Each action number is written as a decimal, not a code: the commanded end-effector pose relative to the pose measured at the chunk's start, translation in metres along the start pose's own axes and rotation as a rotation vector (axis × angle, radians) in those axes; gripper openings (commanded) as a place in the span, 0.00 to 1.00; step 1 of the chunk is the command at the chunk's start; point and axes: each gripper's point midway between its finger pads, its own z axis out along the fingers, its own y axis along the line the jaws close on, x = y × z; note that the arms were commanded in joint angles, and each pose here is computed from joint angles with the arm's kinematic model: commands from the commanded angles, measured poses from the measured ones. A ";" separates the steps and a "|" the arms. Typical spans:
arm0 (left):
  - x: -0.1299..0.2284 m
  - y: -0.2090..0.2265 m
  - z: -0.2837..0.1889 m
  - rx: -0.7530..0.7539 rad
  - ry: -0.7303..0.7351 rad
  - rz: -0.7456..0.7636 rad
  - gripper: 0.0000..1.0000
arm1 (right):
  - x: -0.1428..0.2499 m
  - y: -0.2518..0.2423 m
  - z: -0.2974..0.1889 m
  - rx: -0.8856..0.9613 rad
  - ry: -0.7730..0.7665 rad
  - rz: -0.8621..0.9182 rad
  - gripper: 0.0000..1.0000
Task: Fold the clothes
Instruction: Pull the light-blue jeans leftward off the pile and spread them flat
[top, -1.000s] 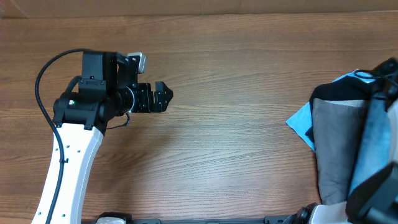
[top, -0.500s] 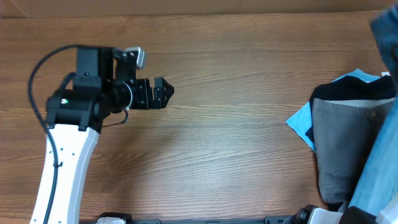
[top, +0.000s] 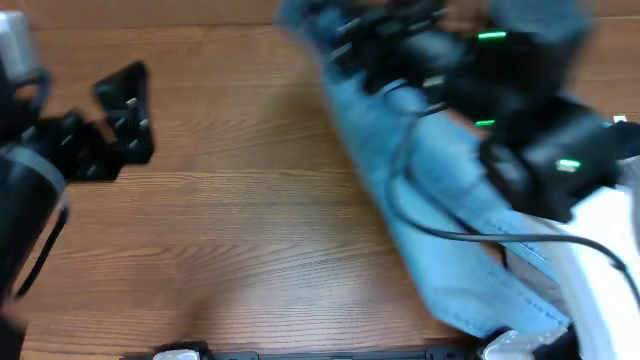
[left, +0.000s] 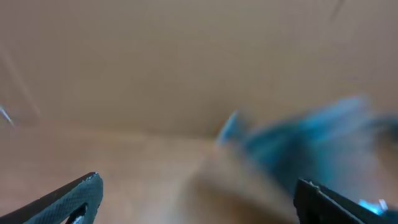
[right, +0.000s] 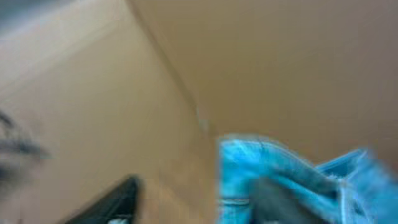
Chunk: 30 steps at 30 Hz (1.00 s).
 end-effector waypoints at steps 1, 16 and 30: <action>-0.024 0.006 -0.041 -0.075 -0.130 0.024 1.00 | 0.002 -0.020 0.001 0.247 -0.036 -0.098 0.78; 0.094 -0.001 0.110 0.141 0.528 0.059 1.00 | -0.054 -0.026 -0.153 0.515 -0.314 -0.017 0.89; 0.297 0.022 0.347 0.164 1.012 0.174 1.00 | 0.017 -0.057 -0.146 0.636 -0.036 0.057 0.88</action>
